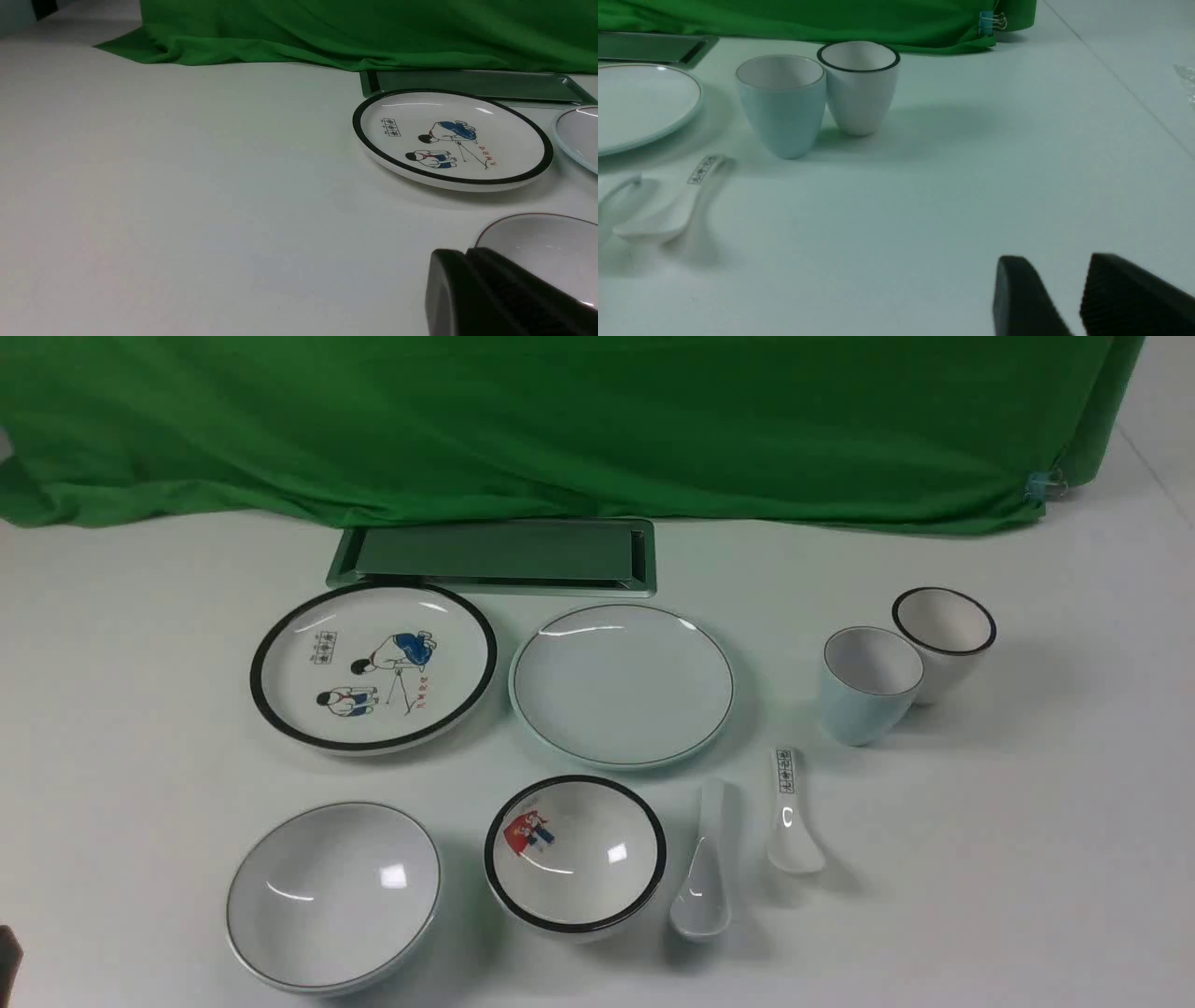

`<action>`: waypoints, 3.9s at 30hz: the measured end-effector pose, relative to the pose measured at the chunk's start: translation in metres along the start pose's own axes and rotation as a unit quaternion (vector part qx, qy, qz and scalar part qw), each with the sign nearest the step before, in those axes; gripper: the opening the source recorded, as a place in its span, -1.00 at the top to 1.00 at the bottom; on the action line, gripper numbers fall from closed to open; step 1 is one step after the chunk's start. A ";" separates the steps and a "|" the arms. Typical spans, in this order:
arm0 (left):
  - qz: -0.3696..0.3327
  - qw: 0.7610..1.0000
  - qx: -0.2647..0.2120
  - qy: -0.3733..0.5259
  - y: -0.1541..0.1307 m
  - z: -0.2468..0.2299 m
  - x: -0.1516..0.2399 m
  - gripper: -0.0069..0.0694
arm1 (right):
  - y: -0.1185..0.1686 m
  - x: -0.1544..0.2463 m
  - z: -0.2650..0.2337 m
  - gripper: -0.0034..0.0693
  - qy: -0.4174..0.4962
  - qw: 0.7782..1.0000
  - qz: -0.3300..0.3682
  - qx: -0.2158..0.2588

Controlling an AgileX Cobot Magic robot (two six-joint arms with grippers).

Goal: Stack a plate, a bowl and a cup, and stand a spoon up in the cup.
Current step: Use the left arm to grab a blue rice bowl

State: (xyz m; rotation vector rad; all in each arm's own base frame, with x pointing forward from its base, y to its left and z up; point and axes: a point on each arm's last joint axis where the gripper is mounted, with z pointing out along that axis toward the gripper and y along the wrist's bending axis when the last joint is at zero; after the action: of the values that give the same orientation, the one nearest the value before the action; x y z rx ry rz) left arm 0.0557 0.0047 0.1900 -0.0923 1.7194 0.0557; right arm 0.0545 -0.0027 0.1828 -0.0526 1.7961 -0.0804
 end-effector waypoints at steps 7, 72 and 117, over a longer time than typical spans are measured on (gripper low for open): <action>0.000 1.000 0.000 0.000 0.000 0.000 0.000 0.90 | 0.000 0.000 0.000 0.24 0.000 1.000 0.000 0.000; -0.324 0.937 0.076 -0.104 -0.008 -0.030 -0.094 0.90 | 0.006 -0.015 -0.001 0.48 -0.039 0.909 0.408 -0.074; 0.038 0.830 0.092 0.549 -0.061 0.218 -0.037 0.81 | 0.047 -0.161 0.092 0.85 0.303 0.922 -0.140 -0.194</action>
State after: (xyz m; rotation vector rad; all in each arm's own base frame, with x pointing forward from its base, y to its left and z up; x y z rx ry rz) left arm 0.2817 -0.0353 0.1946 0.1222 2.8793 -0.1359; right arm 0.1804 0.0544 0.3153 -0.6307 2.3918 0.0649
